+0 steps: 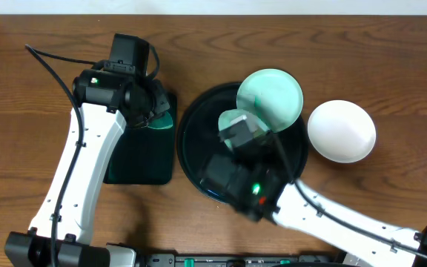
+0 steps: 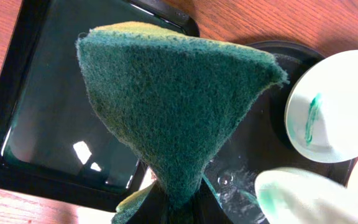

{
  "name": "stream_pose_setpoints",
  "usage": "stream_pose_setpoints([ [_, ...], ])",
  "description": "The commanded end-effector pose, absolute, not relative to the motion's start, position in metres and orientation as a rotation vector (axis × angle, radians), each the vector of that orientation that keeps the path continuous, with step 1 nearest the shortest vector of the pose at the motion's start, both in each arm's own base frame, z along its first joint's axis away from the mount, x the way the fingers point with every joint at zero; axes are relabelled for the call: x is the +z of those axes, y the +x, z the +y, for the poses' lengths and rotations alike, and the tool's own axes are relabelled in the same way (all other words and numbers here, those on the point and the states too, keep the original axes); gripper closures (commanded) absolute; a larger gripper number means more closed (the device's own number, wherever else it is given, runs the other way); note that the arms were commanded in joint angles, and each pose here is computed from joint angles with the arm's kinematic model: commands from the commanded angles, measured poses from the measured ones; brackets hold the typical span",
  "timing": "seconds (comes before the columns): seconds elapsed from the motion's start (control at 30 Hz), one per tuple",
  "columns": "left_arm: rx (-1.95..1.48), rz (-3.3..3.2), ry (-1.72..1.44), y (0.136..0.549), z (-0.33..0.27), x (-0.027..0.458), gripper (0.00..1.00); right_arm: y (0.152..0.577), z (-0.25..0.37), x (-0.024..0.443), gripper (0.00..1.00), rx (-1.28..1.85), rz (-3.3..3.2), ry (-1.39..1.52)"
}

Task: Clean dirty plates on tray and stack at the side
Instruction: 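Lift the green plate with the right gripper and stack it on white plate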

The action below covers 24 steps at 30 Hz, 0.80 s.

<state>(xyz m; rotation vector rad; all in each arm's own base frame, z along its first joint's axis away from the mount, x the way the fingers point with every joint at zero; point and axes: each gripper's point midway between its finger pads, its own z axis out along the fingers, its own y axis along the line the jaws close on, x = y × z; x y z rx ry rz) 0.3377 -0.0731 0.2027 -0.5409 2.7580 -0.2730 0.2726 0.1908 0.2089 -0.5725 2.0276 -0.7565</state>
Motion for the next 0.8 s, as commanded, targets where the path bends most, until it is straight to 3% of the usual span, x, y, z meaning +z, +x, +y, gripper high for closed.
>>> stream_pose_setpoints([
  [0.0, -0.232, 2.763, -0.518, 0.337, -0.068, 0.200, 0.93, 0.265, 0.193, 0.261, 0.99, -0.875, 1.785, -0.511],
  [0.4, -0.188, 2.751, -0.525, 0.339, -0.062, 0.200, 0.93, 0.250, 0.203, 0.269, 0.99, -0.863, 1.712, -0.528],
  [0.6, -0.189, 2.749, -0.524, 0.339, -0.062, 0.200, 0.92, 0.260, 0.185, 0.204, 0.99, -0.615, 2.141, -0.432],
  [0.77, -0.189, 2.749, -0.525, 0.339, -0.062, 0.200, 0.93, 0.272, 0.165, 0.187, 0.99, -0.336, 2.414, -0.241],
])
